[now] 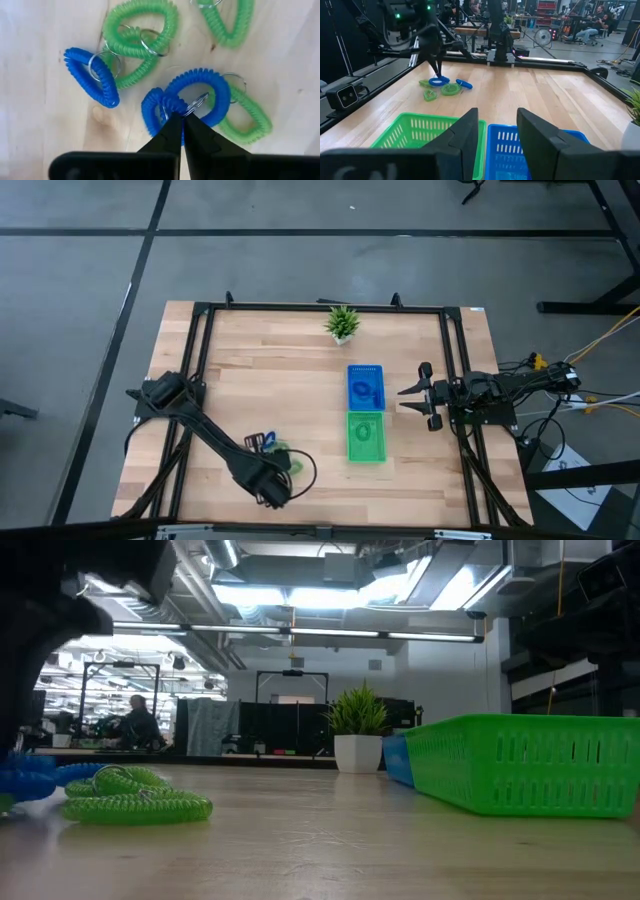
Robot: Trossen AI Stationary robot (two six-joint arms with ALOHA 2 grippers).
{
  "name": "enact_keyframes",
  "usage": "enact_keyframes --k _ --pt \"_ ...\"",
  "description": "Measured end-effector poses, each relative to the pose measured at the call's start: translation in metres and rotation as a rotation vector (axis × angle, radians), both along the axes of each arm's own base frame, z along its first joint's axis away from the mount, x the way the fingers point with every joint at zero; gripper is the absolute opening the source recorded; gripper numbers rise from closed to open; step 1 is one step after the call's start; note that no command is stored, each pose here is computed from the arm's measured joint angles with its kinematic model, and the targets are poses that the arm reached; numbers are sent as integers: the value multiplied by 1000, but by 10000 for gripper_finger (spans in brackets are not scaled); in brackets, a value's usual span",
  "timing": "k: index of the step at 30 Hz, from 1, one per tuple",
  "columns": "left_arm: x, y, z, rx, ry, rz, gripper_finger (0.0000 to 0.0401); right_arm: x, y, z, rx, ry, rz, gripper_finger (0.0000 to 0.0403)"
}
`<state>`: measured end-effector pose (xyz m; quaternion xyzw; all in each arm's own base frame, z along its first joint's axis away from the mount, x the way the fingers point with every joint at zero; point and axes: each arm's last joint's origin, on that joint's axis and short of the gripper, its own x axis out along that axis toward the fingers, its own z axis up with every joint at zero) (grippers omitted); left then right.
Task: Sort spring keychains
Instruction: Put the blue spring keychain into the blue bin
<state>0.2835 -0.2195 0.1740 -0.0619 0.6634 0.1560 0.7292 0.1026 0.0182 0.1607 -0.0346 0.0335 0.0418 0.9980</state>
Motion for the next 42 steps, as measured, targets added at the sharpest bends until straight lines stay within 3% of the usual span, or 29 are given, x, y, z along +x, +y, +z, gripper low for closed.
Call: enact_keyframes --k 12,20,29,42 --pt "-15 15 54 4 -145 2 3 0 0 0 0 0 0 136" --pt "-31 33 100 44 -328 -7 3 0 0 0 0 0 0 136" --pt "-53 51 141 -10 -439 -67 3 0 0 0 0 0 0 136" --pt "-73 70 173 38 -557 -179 3 0 0 0 0 0 0 136"
